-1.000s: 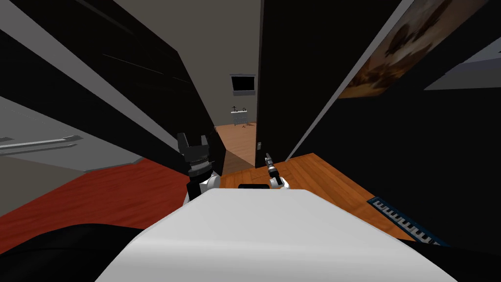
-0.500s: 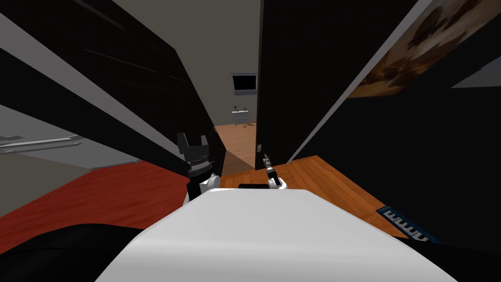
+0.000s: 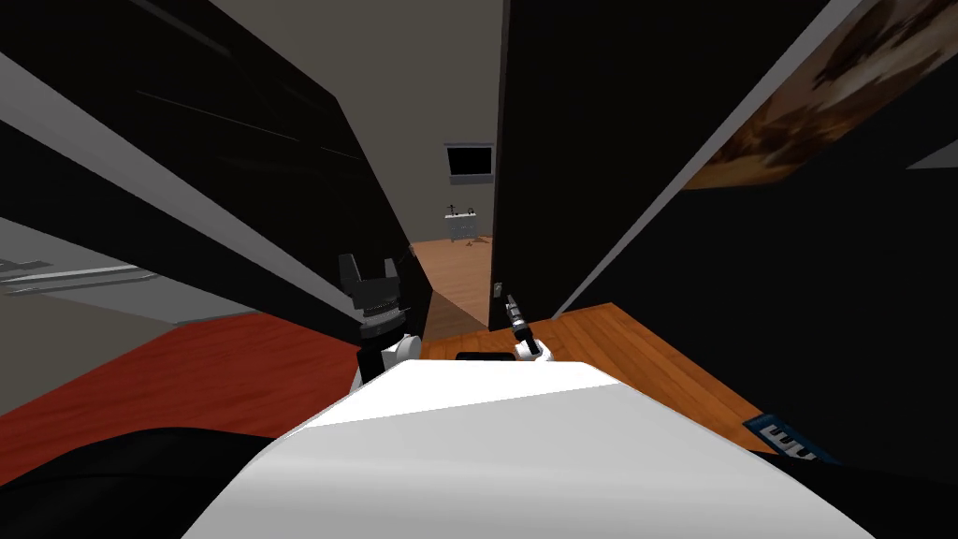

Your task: Push the door open

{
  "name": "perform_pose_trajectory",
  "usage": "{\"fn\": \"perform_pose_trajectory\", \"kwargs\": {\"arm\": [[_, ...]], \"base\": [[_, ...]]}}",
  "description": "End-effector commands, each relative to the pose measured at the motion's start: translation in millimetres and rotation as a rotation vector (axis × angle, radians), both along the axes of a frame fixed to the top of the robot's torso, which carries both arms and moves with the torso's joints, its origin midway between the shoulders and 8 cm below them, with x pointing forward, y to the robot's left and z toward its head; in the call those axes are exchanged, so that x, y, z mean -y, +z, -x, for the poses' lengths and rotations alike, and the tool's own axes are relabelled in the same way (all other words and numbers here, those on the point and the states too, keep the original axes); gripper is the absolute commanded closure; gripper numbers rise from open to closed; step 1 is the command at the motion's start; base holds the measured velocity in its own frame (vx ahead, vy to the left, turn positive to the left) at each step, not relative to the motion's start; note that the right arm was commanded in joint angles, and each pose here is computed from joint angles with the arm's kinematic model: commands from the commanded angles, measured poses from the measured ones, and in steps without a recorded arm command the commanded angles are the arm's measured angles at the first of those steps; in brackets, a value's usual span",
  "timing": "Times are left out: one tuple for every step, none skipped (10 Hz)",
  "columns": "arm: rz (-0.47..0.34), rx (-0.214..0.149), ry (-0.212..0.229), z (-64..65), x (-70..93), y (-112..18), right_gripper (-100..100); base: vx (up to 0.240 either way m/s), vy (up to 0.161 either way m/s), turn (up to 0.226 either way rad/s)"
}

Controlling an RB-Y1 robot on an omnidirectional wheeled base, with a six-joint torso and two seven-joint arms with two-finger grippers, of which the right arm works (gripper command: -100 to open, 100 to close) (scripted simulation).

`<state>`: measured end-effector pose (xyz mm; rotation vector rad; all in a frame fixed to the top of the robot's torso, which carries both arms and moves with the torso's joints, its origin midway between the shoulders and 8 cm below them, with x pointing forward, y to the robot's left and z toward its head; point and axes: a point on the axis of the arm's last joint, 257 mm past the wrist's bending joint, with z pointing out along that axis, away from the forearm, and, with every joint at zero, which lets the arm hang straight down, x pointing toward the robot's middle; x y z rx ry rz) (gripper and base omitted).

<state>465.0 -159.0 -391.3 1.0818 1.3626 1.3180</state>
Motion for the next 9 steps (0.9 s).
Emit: {"fn": "perform_pose_trajectory", "kwargs": {"arm": [[0.008, 0.000, -0.004, -0.4, 5.6, -0.5, -100], [0.007, 0.000, -0.007, -0.4, 6.4, -0.9, -100], [0.003, -0.001, -0.009, -0.3, 5.3, -1.1, -100], [-0.004, -0.001, -0.011, -0.2, 2.4, -1.1, -100], [-0.019, -0.002, -0.013, 0.1, -3.8, -0.8, -100], [-0.033, -0.003, -0.014, 0.3, -9.9, -0.3, -100], [-0.024, -0.002, -0.013, 0.1, -4.9, 0.0, -100], [-0.024, -0.002, -0.013, 0.1, -4.9, 0.0, 100], [-0.024, -0.002, -0.013, 0.1, -4.9, 0.0, 100]], "base": [[0.203, 0.037, 0.025], [0.218, 0.063, 0.026], [0.190, 0.045, 0.021], [0.176, 0.040, 0.024], [0.176, 0.074, 0.027], [0.179, 0.047, 0.021], [0.071, 0.011, -0.008], [-0.016, 0.002, 0.007], [-0.026, -0.004, 0.010]]}}
